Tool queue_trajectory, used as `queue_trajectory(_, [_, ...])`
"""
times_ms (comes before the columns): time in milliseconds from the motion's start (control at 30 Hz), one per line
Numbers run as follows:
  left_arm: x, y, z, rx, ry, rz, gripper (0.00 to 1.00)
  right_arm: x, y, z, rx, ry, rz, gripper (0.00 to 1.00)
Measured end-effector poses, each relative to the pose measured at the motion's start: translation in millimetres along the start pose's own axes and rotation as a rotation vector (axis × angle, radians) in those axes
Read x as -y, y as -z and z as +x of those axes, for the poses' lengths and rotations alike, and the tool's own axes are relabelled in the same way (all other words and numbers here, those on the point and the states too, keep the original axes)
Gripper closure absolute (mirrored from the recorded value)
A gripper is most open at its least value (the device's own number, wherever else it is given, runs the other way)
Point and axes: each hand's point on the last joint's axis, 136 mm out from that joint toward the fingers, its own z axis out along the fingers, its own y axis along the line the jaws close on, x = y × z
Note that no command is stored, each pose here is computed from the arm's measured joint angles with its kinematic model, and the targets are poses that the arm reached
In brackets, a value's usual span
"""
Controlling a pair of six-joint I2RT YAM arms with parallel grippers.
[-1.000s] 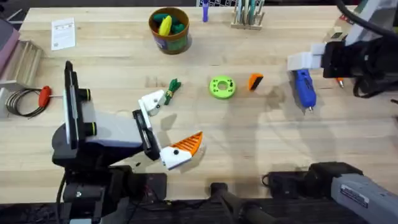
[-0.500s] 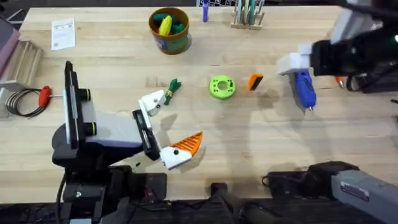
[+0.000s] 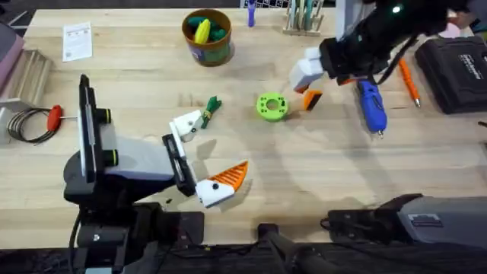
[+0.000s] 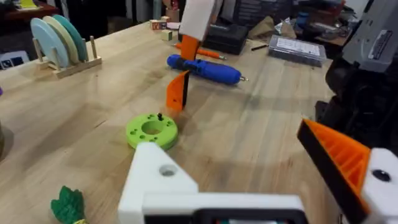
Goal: Pick up the gripper from the table and insert it into the empty holder that is missing its gripper. Then pick up a screw, insert it into the mounting hole, and use the screwdriver to tighten it. Finally, clean up the table by picking up the vegetable and placing it into the bucket.
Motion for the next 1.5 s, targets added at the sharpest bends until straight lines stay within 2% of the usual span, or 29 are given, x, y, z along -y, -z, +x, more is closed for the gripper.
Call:
queue_trajectory(233, [0.0,0.0,0.0,0.000,0.000,0.000,0.015,12.7,-28.9,0.6,-0.088,-0.193,0.051,0.024])
queue_trajectory(433, [0.0,0.0,0.0,0.000,0.000,0.000,0.015,16.2,-53.0,-4.6,-0.120,-0.262,0.086,0.037])
queue_trajectory(900, [0.0,0.0,0.0,0.000,0.000,0.000,0.015,22.4,-79.3,-6.1,-0.167,-0.231,0.124,0.072])
queue_trajectory(1167, [0.0,0.0,0.0,0.000,-0.001,0.000,0.016,26.8,-80.1,-7.2,-0.167,-0.235,0.125,0.169])
queue_trajectory(1500, [0.0,0.0,0.0,0.000,-0.001,0.000,0.015,29.5,-82.6,-4.4,-0.174,-0.239,0.128,0.206])
